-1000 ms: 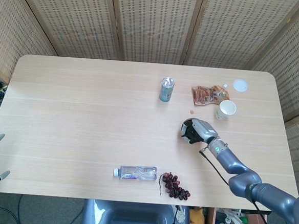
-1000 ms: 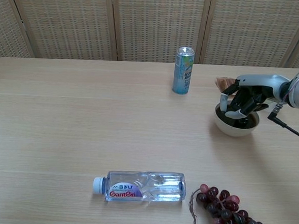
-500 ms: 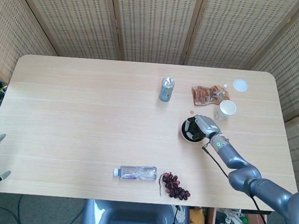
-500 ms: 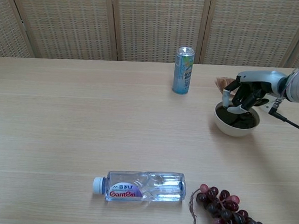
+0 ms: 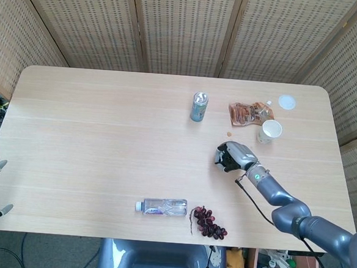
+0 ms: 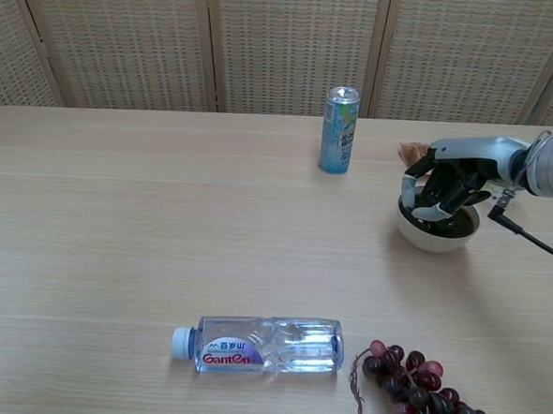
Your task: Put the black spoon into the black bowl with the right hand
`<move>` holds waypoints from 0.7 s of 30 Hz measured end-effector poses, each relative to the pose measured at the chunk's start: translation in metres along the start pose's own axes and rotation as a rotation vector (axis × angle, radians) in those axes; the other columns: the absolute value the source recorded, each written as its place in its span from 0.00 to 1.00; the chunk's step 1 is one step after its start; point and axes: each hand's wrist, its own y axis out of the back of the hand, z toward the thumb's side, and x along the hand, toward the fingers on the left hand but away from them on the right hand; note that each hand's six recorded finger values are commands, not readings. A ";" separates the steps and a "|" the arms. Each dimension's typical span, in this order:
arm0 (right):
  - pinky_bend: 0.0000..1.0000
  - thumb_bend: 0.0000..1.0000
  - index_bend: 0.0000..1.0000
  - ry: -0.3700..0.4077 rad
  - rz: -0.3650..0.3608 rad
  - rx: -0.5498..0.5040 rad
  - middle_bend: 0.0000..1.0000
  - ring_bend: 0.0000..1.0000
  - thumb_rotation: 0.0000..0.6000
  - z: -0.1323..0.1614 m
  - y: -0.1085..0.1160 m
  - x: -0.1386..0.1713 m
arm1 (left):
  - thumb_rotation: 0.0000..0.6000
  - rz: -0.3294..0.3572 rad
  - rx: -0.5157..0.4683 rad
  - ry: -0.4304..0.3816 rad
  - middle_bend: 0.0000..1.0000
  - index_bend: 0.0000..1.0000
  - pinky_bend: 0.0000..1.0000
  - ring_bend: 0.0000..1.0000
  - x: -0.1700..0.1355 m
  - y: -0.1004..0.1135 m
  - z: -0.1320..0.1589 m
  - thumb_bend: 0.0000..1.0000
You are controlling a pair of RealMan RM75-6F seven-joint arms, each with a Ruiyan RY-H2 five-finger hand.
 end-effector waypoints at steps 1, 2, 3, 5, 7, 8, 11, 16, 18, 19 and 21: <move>1.00 0.82 0.78 -0.003 -0.001 0.001 0.94 0.96 1.00 -0.001 0.000 0.000 | 1.00 -0.001 0.000 -0.003 0.00 0.00 0.00 0.00 0.001 0.000 0.001 0.04; 1.00 0.82 0.78 -0.006 -0.003 0.002 0.94 0.96 1.00 -0.002 0.002 0.000 | 1.00 -0.002 0.000 -0.005 0.00 0.00 0.00 0.00 0.001 -0.001 0.002 0.04; 1.00 0.82 0.78 -0.010 -0.006 0.003 0.94 0.96 1.00 -0.004 0.003 0.000 | 1.00 -0.002 0.001 -0.006 0.00 0.00 0.00 0.00 0.001 -0.001 0.002 0.04; 1.00 0.82 0.78 -0.016 -0.012 0.004 0.94 0.96 1.00 -0.006 0.005 -0.001 | 1.00 -0.001 0.002 -0.007 0.00 0.00 0.00 0.00 0.001 0.000 0.003 0.03; 1.00 0.82 0.78 -0.023 -0.018 0.006 0.94 0.96 1.00 -0.007 0.008 -0.004 | 1.00 -0.001 0.005 -0.005 0.00 0.00 0.00 0.00 0.001 0.000 0.002 0.04; 1.00 0.82 0.78 -0.025 -0.021 0.009 0.94 0.96 1.00 -0.008 0.010 -0.005 | 1.00 -0.001 0.006 -0.003 0.00 0.00 0.00 0.00 0.001 0.000 0.002 0.04; 1.00 0.82 0.78 -0.029 -0.027 0.018 0.94 0.96 1.00 -0.007 0.014 -0.010 | 1.00 -0.004 0.010 0.001 0.00 0.00 0.00 0.00 0.001 0.000 0.002 0.03; 1.00 0.82 0.78 -0.014 -0.028 0.022 0.94 0.96 1.00 0.004 0.017 -0.020 | 1.00 -0.008 0.008 0.005 0.00 0.00 0.00 0.00 0.000 -0.001 0.002 0.03; 1.00 0.82 0.78 -0.008 -0.021 0.024 0.94 0.96 1.00 0.007 0.015 -0.021 | 1.00 -0.009 0.008 0.006 0.00 0.00 0.00 0.00 0.000 -0.002 0.001 0.03; 1.00 0.82 0.78 -0.006 -0.017 0.023 0.94 0.96 1.00 0.009 0.014 -0.020 | 1.00 -0.009 0.007 0.007 0.00 0.00 0.00 0.00 0.000 -0.002 0.001 0.03; 1.00 0.82 0.78 0.002 -0.003 0.022 0.94 0.96 1.00 0.012 0.010 -0.020 | 1.00 -0.008 0.006 0.007 0.00 0.00 0.00 0.00 0.000 -0.002 0.001 0.04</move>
